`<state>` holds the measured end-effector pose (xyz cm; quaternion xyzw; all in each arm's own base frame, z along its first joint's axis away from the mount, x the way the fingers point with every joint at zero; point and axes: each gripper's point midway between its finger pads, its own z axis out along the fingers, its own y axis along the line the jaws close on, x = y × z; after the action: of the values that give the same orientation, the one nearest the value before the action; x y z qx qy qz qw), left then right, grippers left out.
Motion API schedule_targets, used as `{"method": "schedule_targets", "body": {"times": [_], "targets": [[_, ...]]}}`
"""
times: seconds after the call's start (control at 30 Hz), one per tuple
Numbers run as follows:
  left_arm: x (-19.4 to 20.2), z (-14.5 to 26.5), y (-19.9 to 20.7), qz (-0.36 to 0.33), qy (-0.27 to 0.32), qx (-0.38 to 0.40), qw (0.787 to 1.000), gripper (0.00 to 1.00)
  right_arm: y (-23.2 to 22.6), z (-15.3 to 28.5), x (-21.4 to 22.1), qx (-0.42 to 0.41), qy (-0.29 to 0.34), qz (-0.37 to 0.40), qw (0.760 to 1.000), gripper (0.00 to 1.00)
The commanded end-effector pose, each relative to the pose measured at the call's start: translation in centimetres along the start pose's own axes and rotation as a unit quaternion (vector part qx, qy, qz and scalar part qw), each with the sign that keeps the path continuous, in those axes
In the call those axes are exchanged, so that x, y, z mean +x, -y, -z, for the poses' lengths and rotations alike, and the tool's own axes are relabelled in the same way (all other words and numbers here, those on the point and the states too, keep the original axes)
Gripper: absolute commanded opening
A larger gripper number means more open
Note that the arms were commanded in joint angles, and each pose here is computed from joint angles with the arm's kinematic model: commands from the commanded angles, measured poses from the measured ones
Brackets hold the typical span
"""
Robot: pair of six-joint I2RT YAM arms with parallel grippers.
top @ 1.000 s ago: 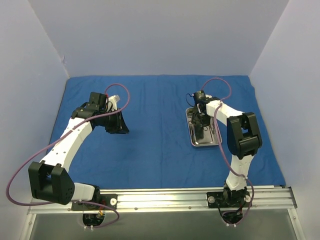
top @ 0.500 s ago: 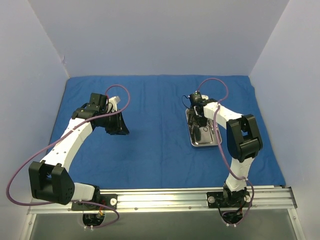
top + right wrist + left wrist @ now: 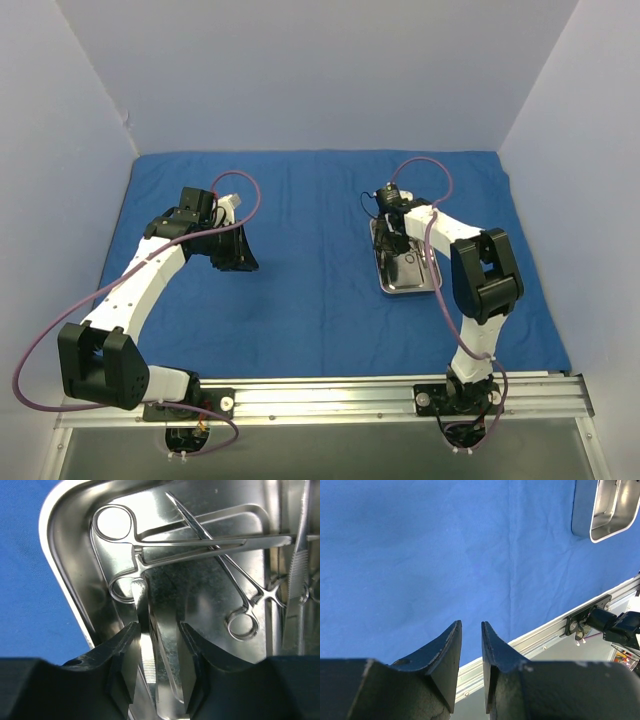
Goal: Open and lay out the surgical kit
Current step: Pick up the medical item from the container.
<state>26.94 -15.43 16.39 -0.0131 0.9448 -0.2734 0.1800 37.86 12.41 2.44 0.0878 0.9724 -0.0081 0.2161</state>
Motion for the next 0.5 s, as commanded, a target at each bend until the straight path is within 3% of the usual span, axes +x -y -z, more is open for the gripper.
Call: {"method": "schedule_targets", "body": {"times": [0.0, 0.23, 0.47], "targets": [[-0.6, 0.7, 1.0, -0.022, 0.014, 0.017, 1.0, 0.31, 0.3, -0.7, 1.1, -0.001, -0.018, 0.002, 1.0, 0.34], [-0.3, 0.2, 0.8, -0.019, 0.004, 0.019, 1.0, 0.31, 2.0, -1.8, 2.9, -0.027, -0.054, -0.021, 0.998, 0.3], [-0.5, 0.0, 0.9, -0.023, 0.003, 0.022, 0.999, 0.31, 2.6, 0.0, 0.7, -0.036, -0.023, -0.028, 0.999, 0.07]]}}
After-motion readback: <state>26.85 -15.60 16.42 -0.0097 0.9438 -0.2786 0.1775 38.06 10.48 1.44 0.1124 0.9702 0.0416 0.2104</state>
